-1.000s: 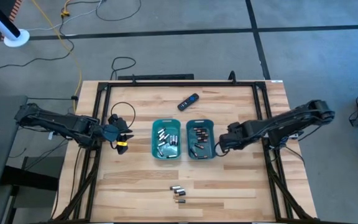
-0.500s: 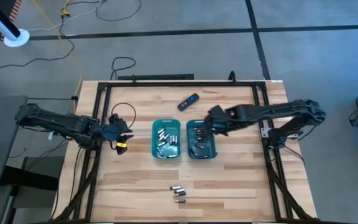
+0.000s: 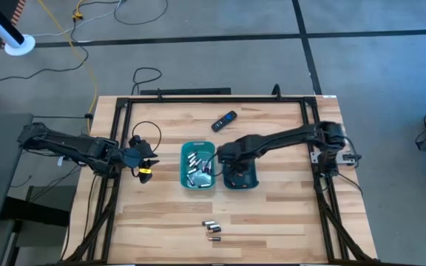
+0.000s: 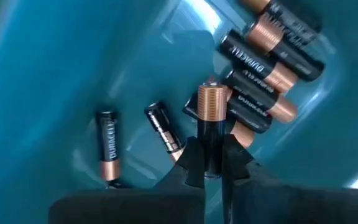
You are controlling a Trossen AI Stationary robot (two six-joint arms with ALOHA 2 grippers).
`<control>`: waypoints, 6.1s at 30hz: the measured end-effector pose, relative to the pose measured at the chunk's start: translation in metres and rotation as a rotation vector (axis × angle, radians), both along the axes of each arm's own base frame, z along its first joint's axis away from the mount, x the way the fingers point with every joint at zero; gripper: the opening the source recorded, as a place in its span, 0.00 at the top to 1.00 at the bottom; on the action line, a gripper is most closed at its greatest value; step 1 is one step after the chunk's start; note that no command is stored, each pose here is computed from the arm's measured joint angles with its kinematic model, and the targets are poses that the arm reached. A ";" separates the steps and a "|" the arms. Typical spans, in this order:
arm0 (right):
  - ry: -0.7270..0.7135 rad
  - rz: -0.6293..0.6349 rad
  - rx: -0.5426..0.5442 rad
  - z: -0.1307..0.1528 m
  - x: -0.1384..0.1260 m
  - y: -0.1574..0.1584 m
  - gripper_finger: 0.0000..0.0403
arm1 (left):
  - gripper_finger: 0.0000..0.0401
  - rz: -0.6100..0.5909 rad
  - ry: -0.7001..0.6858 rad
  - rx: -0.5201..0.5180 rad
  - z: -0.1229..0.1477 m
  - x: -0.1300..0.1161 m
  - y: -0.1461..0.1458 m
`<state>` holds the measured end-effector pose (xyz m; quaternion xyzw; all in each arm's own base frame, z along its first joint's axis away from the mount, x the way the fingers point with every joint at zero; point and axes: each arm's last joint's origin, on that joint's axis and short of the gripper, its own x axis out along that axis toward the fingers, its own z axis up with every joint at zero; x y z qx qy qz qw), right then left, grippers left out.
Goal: Sort batteries
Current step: Put the copper and black battery into the blue bin, then put the silver and black battery into the green bin
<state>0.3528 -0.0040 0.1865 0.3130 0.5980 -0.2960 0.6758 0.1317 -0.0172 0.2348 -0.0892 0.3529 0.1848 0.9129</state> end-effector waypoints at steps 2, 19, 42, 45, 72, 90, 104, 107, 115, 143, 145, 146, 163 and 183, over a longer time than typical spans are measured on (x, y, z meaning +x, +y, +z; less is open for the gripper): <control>0.025 0.002 0.003 -0.009 0.002 0.002 0.97 | 0.75 0.003 -0.001 -0.003 0.000 0.000 0.000; 0.026 -0.018 0.007 -0.009 0.003 0.006 0.73 | 0.75 0.043 -0.017 -0.044 0.000 0.000 0.000; -0.064 0.116 -0.021 0.033 0.020 0.015 0.55 | 0.55 0.102 0.029 -0.066 -0.004 -0.005 0.000; -0.090 0.150 -0.115 0.054 0.014 0.020 0.57 | 0.55 0.112 0.015 -0.133 -0.003 -0.003 -0.005; -0.417 0.063 -0.234 0.086 -0.200 0.098 0.57 | 0.56 0.173 0.085 -0.306 -0.020 0.129 -0.149; -0.405 0.172 -0.208 0.062 -0.206 0.136 0.57 | 0.56 0.022 0.121 -0.231 -0.074 0.175 -0.210; -0.407 0.191 -0.209 0.061 -0.206 0.139 0.57 | 0.56 -0.140 0.132 -0.091 -0.085 0.184 -0.211; -0.409 0.192 -0.217 0.061 -0.206 0.139 0.57 | 0.56 -0.171 0.105 -0.084 -0.088 0.189 -0.213; -0.410 0.192 -0.237 0.061 -0.207 0.138 0.57 | 0.56 -0.196 0.117 -0.066 -0.106 0.198 -0.213; -0.406 0.193 -0.240 0.061 -0.207 0.137 0.57 | 0.90 -0.232 0.241 -0.003 -0.120 0.194 -0.207; -0.406 0.193 -0.241 0.061 -0.207 0.137 0.57 | 0.90 -0.220 0.240 -0.013 -0.119 0.193 -0.207; -0.406 0.193 -0.241 0.061 -0.207 0.137 0.57 | 0.90 -0.217 0.240 -0.017 -0.118 0.193 -0.207; -0.410 0.170 -0.233 0.061 -0.206 0.137 0.57 | 0.89 -0.217 0.165 0.052 -0.022 0.164 -0.179; -0.489 -0.088 -0.204 0.062 -0.205 0.135 0.57 | 0.89 -0.050 0.251 -0.038 0.024 0.193 0.000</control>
